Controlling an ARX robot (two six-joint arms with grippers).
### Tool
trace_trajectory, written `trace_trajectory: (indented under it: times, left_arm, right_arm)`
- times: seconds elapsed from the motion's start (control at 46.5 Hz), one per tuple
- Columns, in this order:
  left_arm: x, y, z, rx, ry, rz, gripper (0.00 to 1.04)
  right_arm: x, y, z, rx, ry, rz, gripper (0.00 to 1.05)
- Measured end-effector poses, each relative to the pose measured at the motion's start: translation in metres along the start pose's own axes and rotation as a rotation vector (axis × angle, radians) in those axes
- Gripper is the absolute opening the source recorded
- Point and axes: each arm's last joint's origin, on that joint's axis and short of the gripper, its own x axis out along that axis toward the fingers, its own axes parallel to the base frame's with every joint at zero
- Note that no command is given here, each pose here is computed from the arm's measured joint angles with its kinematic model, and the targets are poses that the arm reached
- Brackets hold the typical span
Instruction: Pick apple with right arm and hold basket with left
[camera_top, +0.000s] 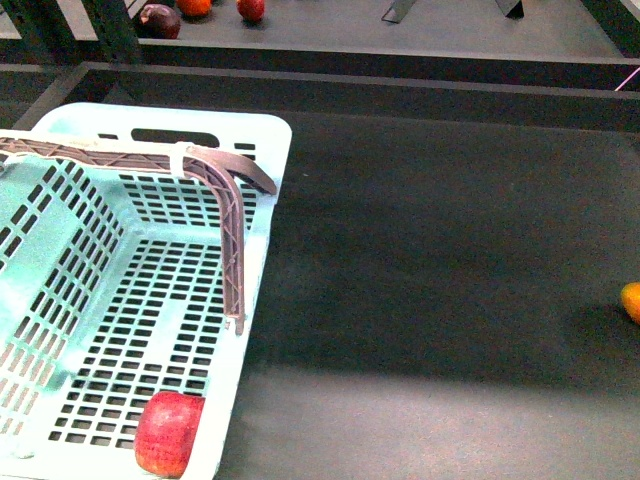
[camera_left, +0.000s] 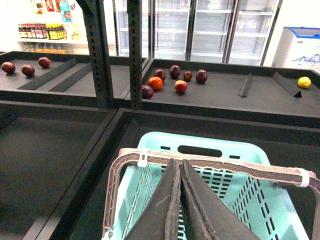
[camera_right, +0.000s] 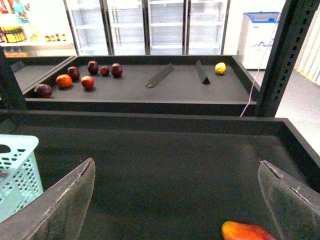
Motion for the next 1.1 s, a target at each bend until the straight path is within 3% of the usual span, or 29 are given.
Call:
trace_trajectory:
  times: [0.15, 0.688, 1.096]
  left_arm:
    - [0.0000, 0.0000, 0.0000, 0.000, 0.000, 0.000, 0.05]
    - [0.0000, 0.0000, 0.0000, 0.001, 0.000, 0.000, 1.00]
    - [0.0000, 0.0000, 0.0000, 0.002, 0.000, 0.000, 0.98]
  right_arm:
    - [0.0000, 0.0000, 0.0000, 0.000, 0.000, 0.000, 0.96]
    - [0.0000, 0.0000, 0.0001, 0.000, 0.000, 0.000, 0.96]
    - [0.0000, 0.0000, 0.0000, 0.000, 0.000, 0.000, 0.96]
